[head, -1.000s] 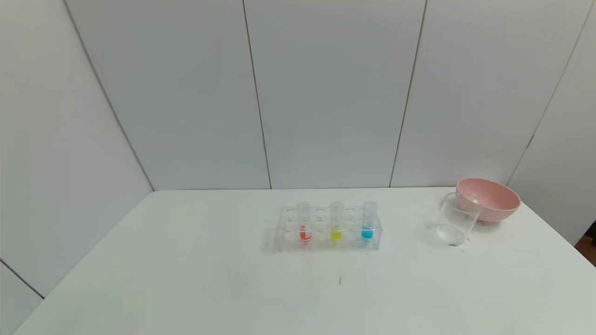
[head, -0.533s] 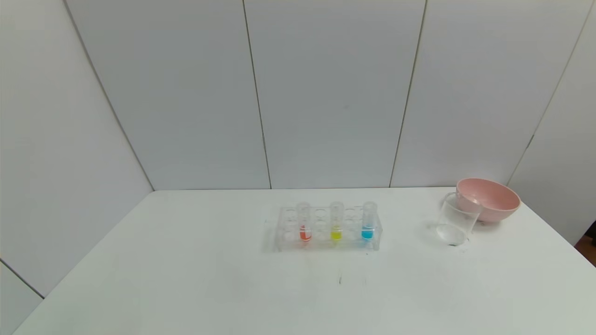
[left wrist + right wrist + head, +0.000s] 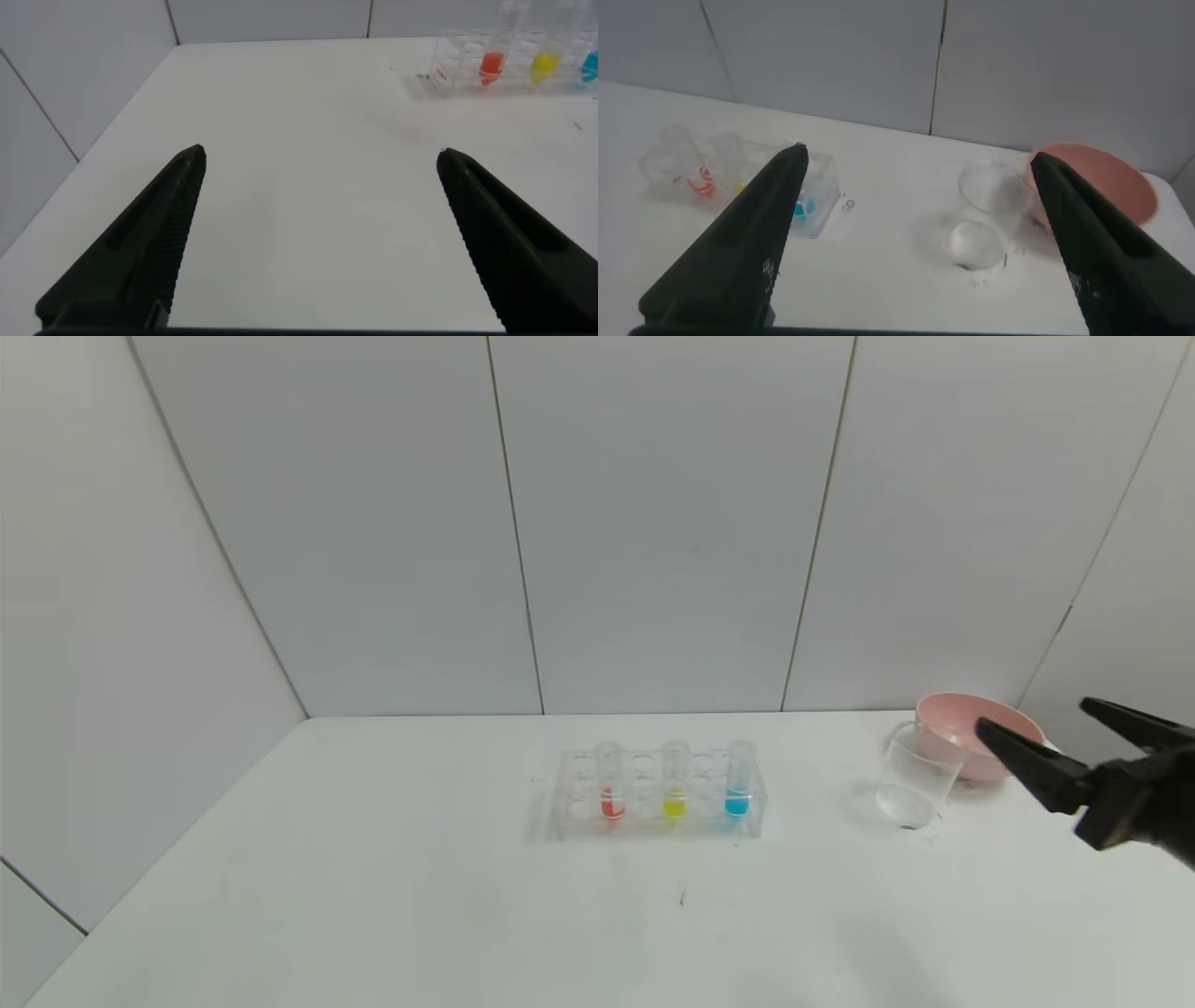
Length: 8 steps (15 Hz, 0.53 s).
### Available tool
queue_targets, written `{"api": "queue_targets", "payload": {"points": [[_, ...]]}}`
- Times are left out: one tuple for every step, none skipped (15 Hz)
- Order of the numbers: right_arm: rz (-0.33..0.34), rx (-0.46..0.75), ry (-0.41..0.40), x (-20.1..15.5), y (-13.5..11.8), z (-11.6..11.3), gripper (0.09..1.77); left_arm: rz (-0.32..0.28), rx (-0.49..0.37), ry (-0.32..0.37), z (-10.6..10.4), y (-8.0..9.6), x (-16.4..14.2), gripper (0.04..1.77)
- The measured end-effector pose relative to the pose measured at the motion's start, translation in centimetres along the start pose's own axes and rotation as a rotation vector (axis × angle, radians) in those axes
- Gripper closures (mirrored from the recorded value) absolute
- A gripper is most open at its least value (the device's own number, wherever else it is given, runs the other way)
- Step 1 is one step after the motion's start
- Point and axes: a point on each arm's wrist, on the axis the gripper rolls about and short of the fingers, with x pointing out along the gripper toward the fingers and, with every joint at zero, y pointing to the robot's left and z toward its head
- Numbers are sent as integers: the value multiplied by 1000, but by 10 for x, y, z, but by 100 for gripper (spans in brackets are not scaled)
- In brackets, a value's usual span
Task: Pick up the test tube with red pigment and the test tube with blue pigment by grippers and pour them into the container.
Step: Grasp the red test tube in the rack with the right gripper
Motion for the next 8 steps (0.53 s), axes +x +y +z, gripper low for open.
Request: {"api": "queue_targets", "payload": {"points": [[15,1,16,17,12,-5,15,0,0,0,0,0,0,5],[32,3,30,31,29,-9,15,0,0,0,0,0,0,5],[42,7,44,40,46,-12,15,0,0,0,0,0,0,5],[49,15,57,46,65,-16,15,0,0,0,0,0,0,5],[57,25,69,50,86,-19,15,0,0,0,0,0,0,5],[60,33,79,52,106,-22,15,0,0,0,0,0,0,5],[60,42,87,52,126,-26,15,0,0,0,0,0,0,5],[64,46,99,52,146,-31,15,0,0,0,0,0,0,5]]}}
